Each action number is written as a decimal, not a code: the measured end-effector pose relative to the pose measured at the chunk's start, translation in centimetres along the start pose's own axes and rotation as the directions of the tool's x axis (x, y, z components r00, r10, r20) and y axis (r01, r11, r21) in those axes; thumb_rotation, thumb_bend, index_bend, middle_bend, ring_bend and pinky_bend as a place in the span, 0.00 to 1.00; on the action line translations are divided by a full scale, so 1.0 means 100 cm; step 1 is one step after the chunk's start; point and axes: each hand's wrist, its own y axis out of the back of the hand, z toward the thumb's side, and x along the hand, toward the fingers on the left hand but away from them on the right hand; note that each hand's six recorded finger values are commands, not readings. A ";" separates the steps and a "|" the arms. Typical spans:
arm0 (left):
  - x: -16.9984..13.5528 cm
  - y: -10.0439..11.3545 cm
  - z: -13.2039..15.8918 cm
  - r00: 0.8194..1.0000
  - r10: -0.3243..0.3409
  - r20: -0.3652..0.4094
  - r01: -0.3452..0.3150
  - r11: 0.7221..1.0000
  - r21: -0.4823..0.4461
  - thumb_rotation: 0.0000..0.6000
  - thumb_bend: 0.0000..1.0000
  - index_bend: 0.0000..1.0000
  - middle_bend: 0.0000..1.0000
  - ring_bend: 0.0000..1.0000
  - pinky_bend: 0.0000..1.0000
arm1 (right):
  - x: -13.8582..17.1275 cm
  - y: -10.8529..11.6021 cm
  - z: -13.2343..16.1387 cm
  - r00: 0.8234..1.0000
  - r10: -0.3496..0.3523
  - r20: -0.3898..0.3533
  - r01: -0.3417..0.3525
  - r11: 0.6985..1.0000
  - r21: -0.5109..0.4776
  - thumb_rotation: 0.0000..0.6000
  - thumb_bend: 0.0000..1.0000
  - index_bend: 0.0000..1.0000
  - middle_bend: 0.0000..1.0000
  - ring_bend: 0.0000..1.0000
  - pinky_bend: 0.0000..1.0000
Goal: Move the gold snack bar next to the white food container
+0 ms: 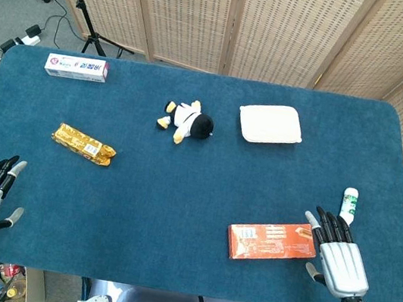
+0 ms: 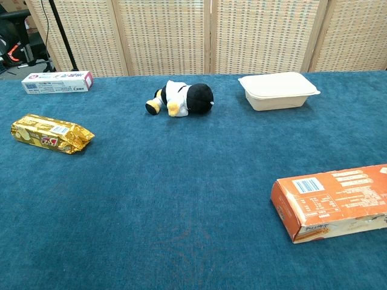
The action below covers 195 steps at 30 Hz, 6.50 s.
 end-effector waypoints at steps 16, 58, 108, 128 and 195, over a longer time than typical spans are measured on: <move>0.003 -0.004 0.014 0.999 -0.015 0.047 0.016 1.000 -0.010 1.00 0.30 0.00 0.00 0.00 0.00 | 0.012 0.008 -0.009 1.000 -0.016 0.026 0.016 1.000 -0.002 1.00 0.23 0.02 0.00 0.00 0.06; 0.067 0.002 0.011 0.942 -0.335 -0.035 0.264 0.799 -0.540 1.00 0.30 0.00 0.00 0.00 0.00 | 0.018 0.005 -0.023 0.997 0.000 0.079 -0.002 1.000 0.023 1.00 0.23 0.02 0.00 0.00 0.06; 0.207 0.010 -0.048 0.824 -0.539 -0.176 0.220 0.589 -0.778 1.00 0.30 0.00 0.00 0.00 0.00 | 0.008 -0.006 -0.035 0.993 0.024 0.118 -0.028 0.999 0.037 1.00 0.23 0.02 0.00 0.00 0.06; 0.220 -0.021 -0.045 0.801 -0.572 -0.177 0.219 0.555 -0.802 1.00 0.30 0.00 0.00 0.00 0.00 | 0.004 -0.013 -0.034 0.992 0.039 0.120 -0.045 0.998 0.045 1.00 0.23 0.02 0.00 0.00 0.06; 0.178 -0.049 0.054 0.715 -0.697 0.051 0.482 0.440 -0.758 1.00 0.30 0.00 0.00 0.00 0.00 | 0.004 -0.004 -0.029 0.995 0.012 0.094 -0.014 1.000 0.019 1.00 0.23 0.02 0.00 0.00 0.06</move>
